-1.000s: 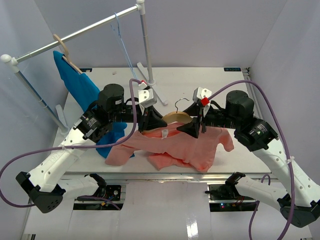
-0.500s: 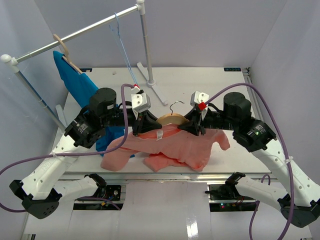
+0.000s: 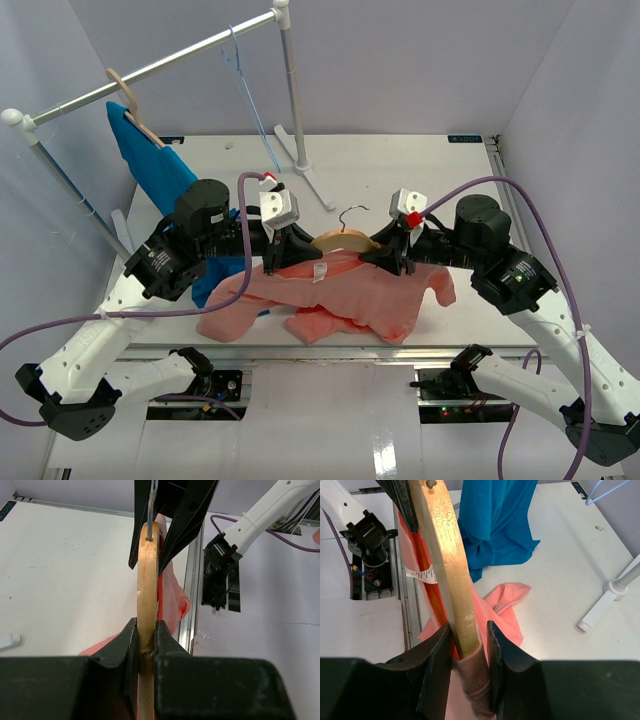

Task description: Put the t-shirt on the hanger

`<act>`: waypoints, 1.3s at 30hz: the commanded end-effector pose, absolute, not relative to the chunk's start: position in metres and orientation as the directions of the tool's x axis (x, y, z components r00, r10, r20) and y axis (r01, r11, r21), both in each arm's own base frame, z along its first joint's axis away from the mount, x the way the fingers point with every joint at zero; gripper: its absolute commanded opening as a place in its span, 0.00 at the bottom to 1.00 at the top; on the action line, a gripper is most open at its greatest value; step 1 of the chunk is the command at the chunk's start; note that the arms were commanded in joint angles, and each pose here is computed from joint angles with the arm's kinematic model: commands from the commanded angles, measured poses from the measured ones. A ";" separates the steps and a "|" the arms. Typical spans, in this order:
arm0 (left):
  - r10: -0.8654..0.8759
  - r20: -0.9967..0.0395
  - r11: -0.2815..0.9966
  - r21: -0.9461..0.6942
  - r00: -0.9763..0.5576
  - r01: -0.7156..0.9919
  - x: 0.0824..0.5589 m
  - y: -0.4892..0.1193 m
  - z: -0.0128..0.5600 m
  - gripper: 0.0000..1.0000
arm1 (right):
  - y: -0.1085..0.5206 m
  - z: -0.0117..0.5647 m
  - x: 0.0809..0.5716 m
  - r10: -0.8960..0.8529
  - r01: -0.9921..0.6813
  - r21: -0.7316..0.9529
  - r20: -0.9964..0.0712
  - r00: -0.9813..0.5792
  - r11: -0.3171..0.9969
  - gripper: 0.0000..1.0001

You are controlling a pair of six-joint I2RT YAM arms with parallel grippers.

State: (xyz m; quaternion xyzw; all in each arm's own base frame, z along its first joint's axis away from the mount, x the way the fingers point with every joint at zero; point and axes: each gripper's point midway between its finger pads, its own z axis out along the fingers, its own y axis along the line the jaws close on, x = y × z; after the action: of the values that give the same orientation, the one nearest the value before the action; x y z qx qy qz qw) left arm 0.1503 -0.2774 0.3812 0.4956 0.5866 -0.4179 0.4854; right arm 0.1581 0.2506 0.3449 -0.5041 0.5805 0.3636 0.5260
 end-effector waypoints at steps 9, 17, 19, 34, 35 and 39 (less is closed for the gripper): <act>0.093 -0.994 0.240 0.076 0.055 0.968 0.137 -0.248 0.422 0.00 | 0.183 0.348 0.234 -0.131 -0.692 0.009 -0.980 -0.149 0.722 0.37; 0.073 -0.995 0.244 0.086 0.070 0.966 0.132 -0.243 0.432 0.00 | 0.183 0.354 0.230 -0.123 -0.702 0.008 -0.983 -0.136 0.713 0.45; 0.070 -0.995 0.243 0.086 0.071 0.966 0.130 -0.242 0.432 0.00 | 0.187 0.353 0.226 -0.129 -0.726 0.008 -0.983 -0.133 0.688 0.46; 0.060 -0.996 0.244 0.085 0.072 0.966 0.127 -0.240 0.434 0.00 | 0.171 0.352 0.241 -0.101 -0.628 0.027 -0.981 -0.168 0.778 0.50; 0.060 -0.996 0.243 0.085 0.072 0.966 0.126 -0.239 0.433 0.00 | 0.173 0.353 0.239 -0.091 -0.634 0.039 -0.981 -0.172 0.773 0.52; 0.062 -0.995 0.244 0.085 0.072 0.966 0.127 -0.239 0.430 0.00 | 0.185 0.361 0.227 -0.082 -0.706 0.049 -0.985 -0.151 0.707 0.61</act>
State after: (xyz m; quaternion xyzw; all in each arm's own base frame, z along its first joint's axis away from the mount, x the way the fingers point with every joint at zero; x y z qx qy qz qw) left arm 0.1543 -0.2689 0.3953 0.4766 0.5852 -0.3990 0.5209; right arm 0.1853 0.2297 0.3500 -0.3912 0.6571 0.3556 0.5374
